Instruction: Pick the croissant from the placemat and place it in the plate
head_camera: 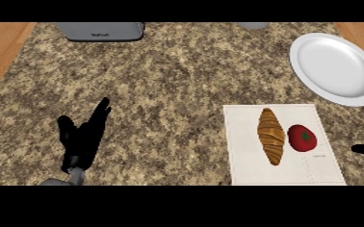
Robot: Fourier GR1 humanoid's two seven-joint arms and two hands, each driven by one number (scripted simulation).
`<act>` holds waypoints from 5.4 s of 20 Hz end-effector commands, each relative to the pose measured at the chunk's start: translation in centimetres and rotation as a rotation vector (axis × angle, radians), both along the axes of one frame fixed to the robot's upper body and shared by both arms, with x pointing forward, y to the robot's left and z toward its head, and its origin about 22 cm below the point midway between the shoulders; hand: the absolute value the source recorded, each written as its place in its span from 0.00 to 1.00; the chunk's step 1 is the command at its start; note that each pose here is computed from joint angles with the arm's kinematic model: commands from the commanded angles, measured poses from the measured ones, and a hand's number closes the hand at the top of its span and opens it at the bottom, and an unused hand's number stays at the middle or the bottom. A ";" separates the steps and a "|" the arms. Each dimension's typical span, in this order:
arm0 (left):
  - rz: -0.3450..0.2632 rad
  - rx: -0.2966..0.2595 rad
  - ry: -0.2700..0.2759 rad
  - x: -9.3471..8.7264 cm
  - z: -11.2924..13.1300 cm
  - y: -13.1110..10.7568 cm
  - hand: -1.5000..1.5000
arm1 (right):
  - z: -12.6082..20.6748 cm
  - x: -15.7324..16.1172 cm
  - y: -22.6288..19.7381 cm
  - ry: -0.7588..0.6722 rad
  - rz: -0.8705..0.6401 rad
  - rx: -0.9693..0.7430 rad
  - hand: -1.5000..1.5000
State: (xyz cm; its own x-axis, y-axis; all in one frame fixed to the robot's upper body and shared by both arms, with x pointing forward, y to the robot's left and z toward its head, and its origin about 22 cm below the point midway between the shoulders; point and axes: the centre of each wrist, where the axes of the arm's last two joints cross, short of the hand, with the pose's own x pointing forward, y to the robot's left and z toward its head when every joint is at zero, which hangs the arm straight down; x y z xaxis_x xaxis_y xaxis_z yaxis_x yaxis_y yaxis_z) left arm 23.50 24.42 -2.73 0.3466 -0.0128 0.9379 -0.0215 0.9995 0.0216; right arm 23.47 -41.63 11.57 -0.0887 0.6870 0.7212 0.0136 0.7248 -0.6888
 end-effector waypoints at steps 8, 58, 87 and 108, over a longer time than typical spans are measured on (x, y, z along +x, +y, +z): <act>-0.035 -0.026 0.031 0.6 -1.6 -0.6 0.50 | 0.6 0.1 8.2 0.200 0.017 -0.197 0.00; -0.002 -0.003 0.036 1.1 0.2 -0.8 0.50 | -10.9 2.6 16.8 0.350 0.057 -0.542 1.00; -0.088 -0.019 0.005 0.7 -0.2 -2.1 0.50 | -0.3 18.6 23.3 -0.312 -1.268 -0.073 1.00; -0.046 -0.025 0.014 1.7 1.1 -1.2 0.50 | -3.9 16.7 2.5 -0.435 -1.522 -0.195 1.00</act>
State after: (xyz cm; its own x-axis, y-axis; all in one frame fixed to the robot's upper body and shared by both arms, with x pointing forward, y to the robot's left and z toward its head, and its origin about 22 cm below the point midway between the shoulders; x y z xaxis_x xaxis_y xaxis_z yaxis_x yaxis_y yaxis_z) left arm 24.17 23.55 -2.18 0.3378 -0.0163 0.9411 0.0296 0.9995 0.0067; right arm 40.29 -36.21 6.30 0.5890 0.4301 0.6842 0.8030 -0.2161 -0.5554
